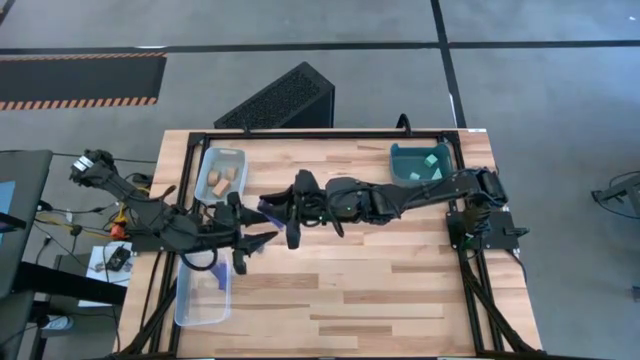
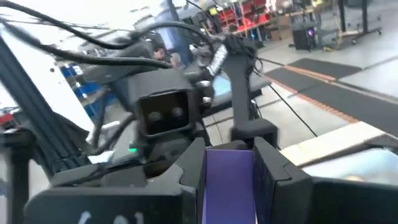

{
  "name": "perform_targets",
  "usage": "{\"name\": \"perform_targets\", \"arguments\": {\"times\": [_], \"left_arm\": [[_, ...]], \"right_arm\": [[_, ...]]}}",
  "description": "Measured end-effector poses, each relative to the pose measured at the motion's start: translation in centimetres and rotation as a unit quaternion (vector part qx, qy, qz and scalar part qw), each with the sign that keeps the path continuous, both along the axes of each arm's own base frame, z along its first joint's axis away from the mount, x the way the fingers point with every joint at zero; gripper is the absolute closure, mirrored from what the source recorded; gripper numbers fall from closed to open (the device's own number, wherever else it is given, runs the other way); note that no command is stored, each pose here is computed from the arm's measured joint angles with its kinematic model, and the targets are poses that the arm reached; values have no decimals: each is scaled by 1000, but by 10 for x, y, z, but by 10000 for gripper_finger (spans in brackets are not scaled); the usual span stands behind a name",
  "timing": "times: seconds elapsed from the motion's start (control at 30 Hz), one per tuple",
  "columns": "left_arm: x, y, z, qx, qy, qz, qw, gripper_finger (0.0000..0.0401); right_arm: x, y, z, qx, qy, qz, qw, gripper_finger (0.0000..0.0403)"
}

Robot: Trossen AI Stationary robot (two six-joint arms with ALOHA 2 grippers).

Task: Sort & place blocks by color
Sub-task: Put the blue block into the transparent bin

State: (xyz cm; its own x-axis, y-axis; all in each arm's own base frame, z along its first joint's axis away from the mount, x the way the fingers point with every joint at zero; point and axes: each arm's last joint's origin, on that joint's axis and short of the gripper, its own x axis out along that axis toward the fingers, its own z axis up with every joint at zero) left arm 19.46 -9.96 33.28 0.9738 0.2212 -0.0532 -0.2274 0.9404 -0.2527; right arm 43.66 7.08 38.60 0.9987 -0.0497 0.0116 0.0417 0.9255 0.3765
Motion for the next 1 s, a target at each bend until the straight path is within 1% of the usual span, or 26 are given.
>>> {"name": "perform_targets", "arguments": {"times": [0.1,0.17,0.3,0.37,0.43,0.5,0.57,0.7,0.77,1.0], "left_arm": [[2,3,4,-13,-17,6,1000,208],[3,6,5,-23,-24,12,999,190],[6,11,8,-19,-38,13,999,153],[8,15,10,-20,-43,4,999,145],[11,19,10,-14,-43,-15,999,148],[12,20,11,-7,-47,-33,998,165],[14,22,13,0,-54,-47,997,196],[15,25,13,20,-53,-61,997,283],[15,26,14,19,-56,-74,995,326],[17,29,14,21,-55,-84,995,326]], "right_arm": [[-1,4,3,-9,-17,13,1000,318],[0,5,3,-11,-17,16,1000,320],[0,6,4,-10,-28,43,999,322],[0,7,6,-10,-36,52,998,322],[0,7,6,-11,-36,53,998,322],[0,7,6,-10,-38,54,998,322],[0,7,7,-10,-42,55,998,322],[0,7,6,-10,-39,54,998,322],[-1,8,7,-20,-40,57,997,322],[-1,8,7,-24,-40,57,997,322]]}}
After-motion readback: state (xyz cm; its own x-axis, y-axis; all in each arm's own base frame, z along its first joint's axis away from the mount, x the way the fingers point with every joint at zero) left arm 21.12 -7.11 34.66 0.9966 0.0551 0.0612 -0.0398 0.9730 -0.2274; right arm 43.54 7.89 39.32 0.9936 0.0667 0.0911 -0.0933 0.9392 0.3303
